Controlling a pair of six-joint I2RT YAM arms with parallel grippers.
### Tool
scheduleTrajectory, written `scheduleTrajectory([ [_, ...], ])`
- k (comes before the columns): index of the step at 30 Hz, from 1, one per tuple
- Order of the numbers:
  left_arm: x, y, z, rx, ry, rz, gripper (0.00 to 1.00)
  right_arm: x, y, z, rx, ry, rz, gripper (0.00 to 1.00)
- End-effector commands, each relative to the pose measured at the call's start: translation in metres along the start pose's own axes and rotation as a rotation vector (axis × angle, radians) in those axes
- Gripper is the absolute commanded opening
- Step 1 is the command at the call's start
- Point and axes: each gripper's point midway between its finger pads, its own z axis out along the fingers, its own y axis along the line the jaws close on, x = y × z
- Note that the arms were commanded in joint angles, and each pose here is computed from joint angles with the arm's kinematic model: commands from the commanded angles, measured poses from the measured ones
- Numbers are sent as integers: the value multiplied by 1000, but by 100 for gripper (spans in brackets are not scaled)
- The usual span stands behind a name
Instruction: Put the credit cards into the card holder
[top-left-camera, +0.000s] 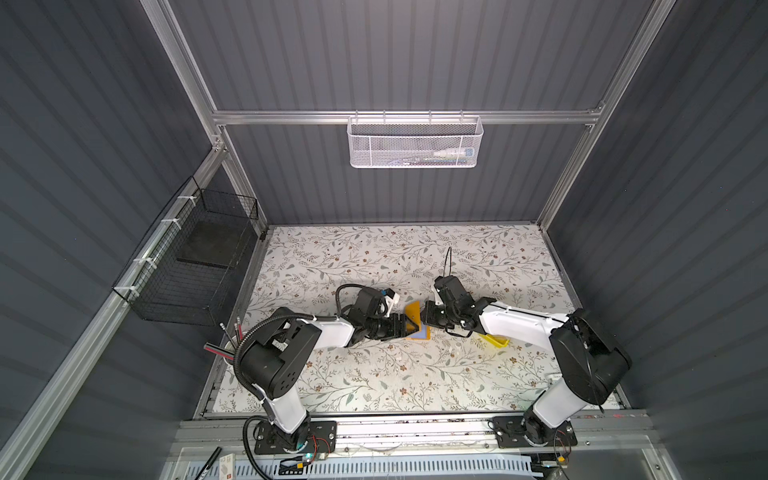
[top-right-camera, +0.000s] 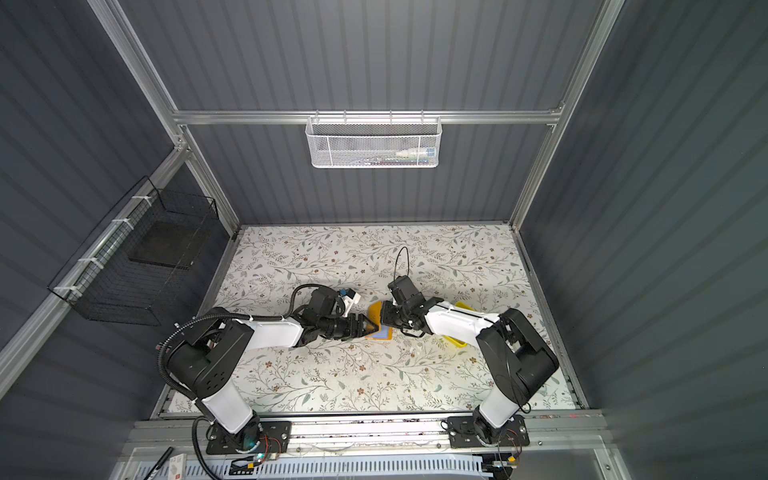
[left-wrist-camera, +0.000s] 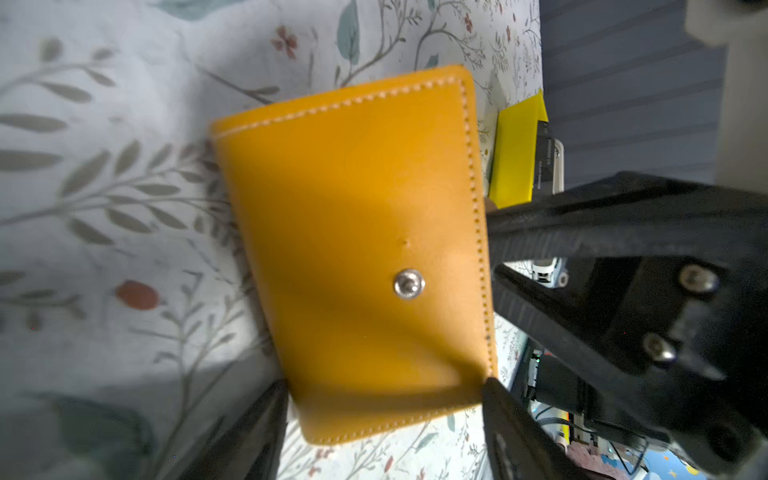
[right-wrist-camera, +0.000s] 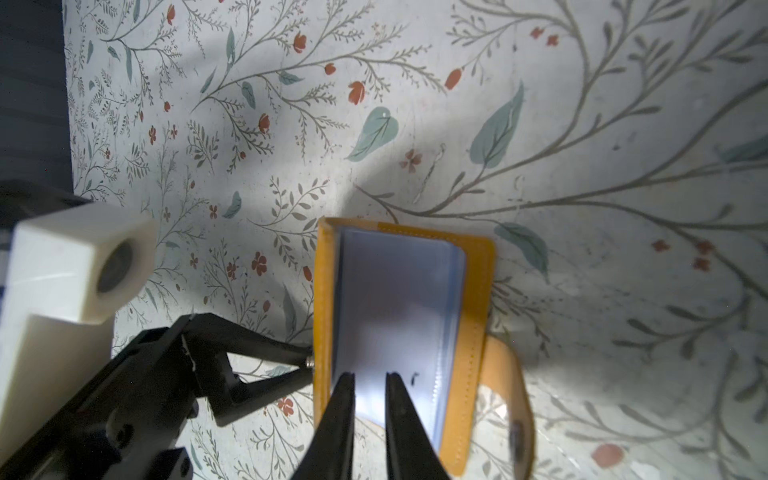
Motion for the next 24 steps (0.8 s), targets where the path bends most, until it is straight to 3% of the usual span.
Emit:
scheduleTrajectory([
  [1,-3,-27,-7,81,-30,27,74,-3,5,4,-16,1,7,19],
  [15,-22,-23,-73,-159,-157,40,70,2,34,10,-50,2,-74,26],
  [24,-21,-15,-78,-190,-155,3,54,9,51,28,-33,48,-110,32],
])
